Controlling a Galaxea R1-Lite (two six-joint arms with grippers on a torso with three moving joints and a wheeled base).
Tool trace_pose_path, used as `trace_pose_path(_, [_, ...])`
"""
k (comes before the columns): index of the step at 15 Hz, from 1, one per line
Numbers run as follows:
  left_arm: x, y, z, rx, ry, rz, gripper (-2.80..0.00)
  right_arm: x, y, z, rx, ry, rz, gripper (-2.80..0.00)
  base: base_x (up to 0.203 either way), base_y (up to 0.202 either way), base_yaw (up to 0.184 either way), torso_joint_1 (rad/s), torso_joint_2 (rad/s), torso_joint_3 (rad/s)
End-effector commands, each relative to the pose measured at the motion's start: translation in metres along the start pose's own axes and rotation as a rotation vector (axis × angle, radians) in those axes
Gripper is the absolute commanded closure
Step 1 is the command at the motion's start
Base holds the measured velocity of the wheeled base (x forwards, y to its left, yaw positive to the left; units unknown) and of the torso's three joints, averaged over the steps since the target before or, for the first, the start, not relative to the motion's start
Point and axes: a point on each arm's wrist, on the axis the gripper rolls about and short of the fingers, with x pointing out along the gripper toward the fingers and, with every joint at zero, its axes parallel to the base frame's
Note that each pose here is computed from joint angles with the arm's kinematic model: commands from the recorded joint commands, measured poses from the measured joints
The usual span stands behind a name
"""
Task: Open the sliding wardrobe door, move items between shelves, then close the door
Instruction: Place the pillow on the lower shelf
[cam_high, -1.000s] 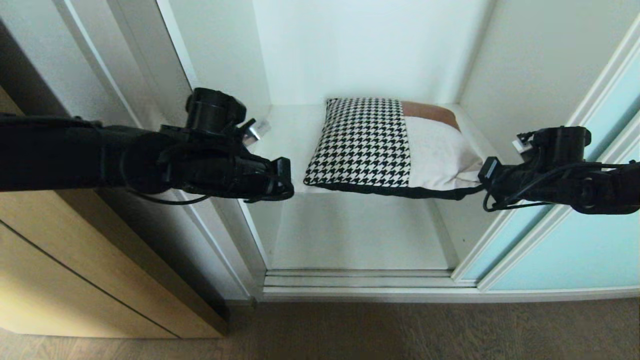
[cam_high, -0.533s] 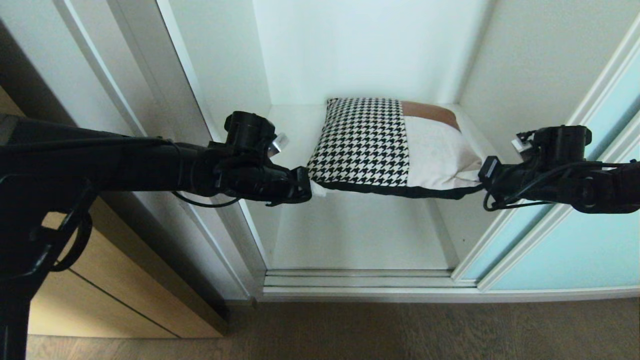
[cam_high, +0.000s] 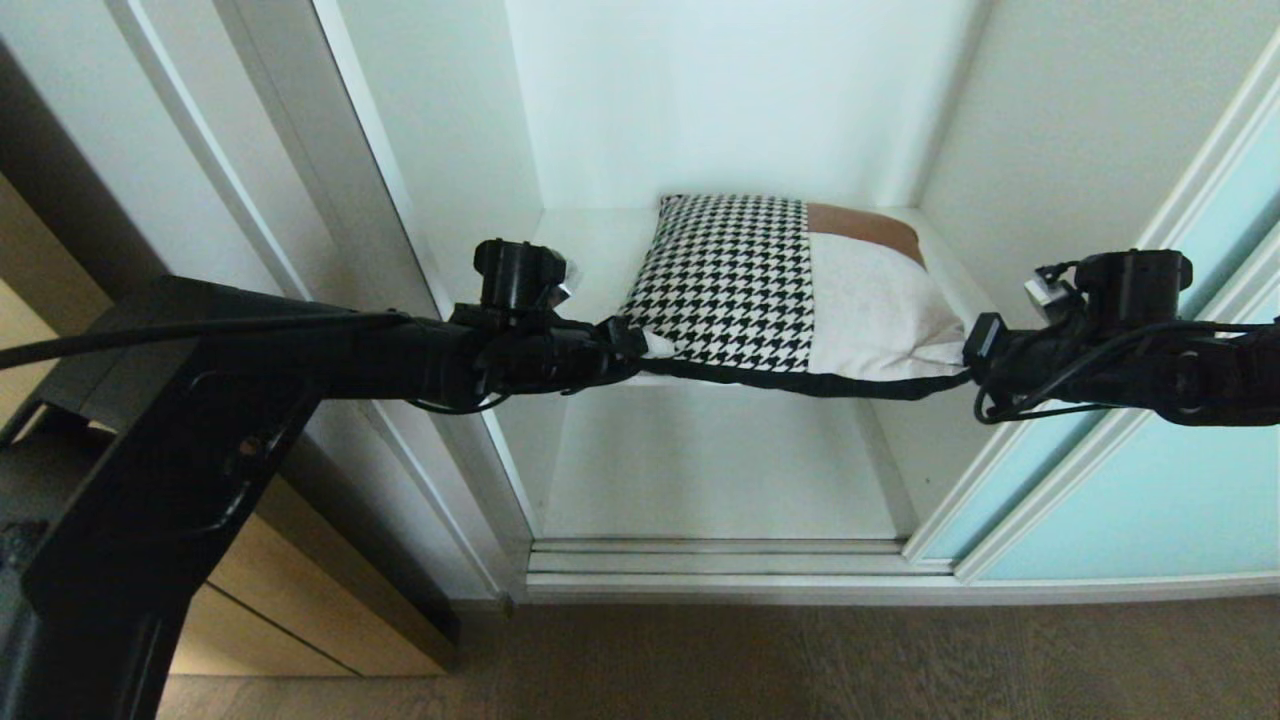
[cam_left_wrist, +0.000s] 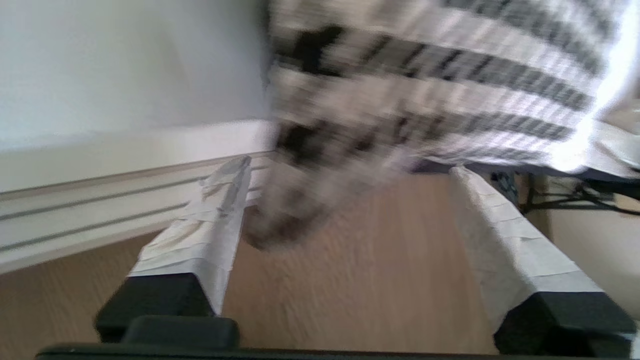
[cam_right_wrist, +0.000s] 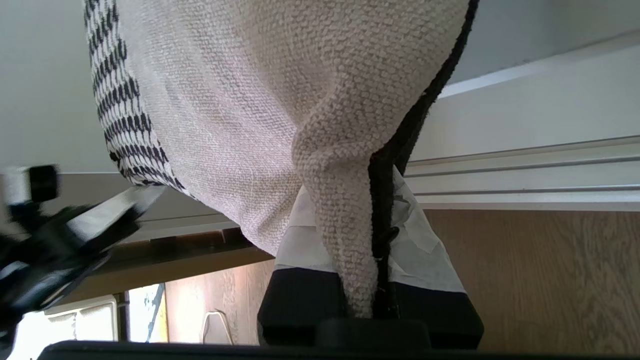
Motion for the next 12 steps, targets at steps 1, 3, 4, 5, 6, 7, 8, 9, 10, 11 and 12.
trace_pose_path(1, [0.010, 0.019, -0.003, -0.014, 0.003, 0.020, -2.80, -0.005, 0.005, 0.002, -0.005, -0.008, 0.012, 0.00, 0.000, 0.000, 0.000, 0.000, 0.00, 0.000])
trace_pose_path(3, [0.013, 0.028, 0.004, -0.015, -0.026, 0.027, -2.80, -0.009, -0.001, 0.005, 0.005, -0.010, 0.007, 0.00, 0.000, 0.000, 0.000, 0.000, 0.00, 0.000])
trace_pose_path(4, [0.012, 0.030, 0.009, -0.012, -0.045, 0.027, -2.80, -0.011, -0.004, 0.005, 0.011, -0.005, 0.010, 0.00, 0.000, 0.000, 0.000, 0.000, 0.00, 0.000])
trace_pose_path(5, [0.011, 0.028, 0.014, -0.009, -0.062, 0.021, -2.80, -0.012, -0.007, 0.005, 0.015, -0.002, 0.007, 0.00, 0.000, 0.000, 0.000, 0.000, 0.00, 0.000])
trace_pose_path(6, [0.010, 0.026, 0.018, -0.009, -0.077, 0.012, -2.80, -0.013, -0.008, 0.004, 0.019, -0.001, 0.002, 0.00, 0.000, 0.000, 0.000, 0.000, 0.00, 0.000])
trace_pose_path(7, [0.009, 0.022, 0.024, -0.005, -0.097, 0.001, -2.80, -0.014, -0.010, 0.004, 0.020, 0.001, 0.001, 0.00, 0.000, 0.000, 0.000, 0.000, 0.00, 0.000])
trace_pose_path(8, [0.007, 0.019, 0.027, -0.006, -0.104, -0.010, -2.80, -0.014, -0.011, 0.002, 0.023, 0.010, 0.003, 0.00, 0.000, 0.000, 0.000, 0.000, 0.00, 0.000])
trace_pose_path(9, [0.007, 0.019, 0.027, -0.003, -0.103, -0.014, -2.80, -0.014, -0.011, 0.001, 0.024, 0.019, 0.010, 0.00, 0.000, 0.000, 0.000, 0.000, 0.00, 0.000])
trace_pose_path(10, [0.007, 0.018, 0.027, 0.001, -0.103, -0.018, -2.80, -0.014, -0.011, 0.001, 0.024, 0.025, 0.017, 0.00, 0.000, 0.000, 0.000, 0.000, 0.00, 0.000])
trace_pose_path(11, [0.007, 0.016, 0.027, 0.004, -0.093, -0.040, -2.80, -0.015, -0.011, 0.001, 0.024, 0.029, 0.020, 0.00, 0.000, 0.000, 0.000, 0.000, 0.00, 0.000])
trace_pose_path(12, [0.006, 0.013, 0.029, 0.015, -0.096, -0.072, -2.80, -0.015, -0.010, -0.001, 0.026, 0.033, 0.020, 0.00, 0.000, 0.000, 0.000, 0.000, 0.00, 0.000])
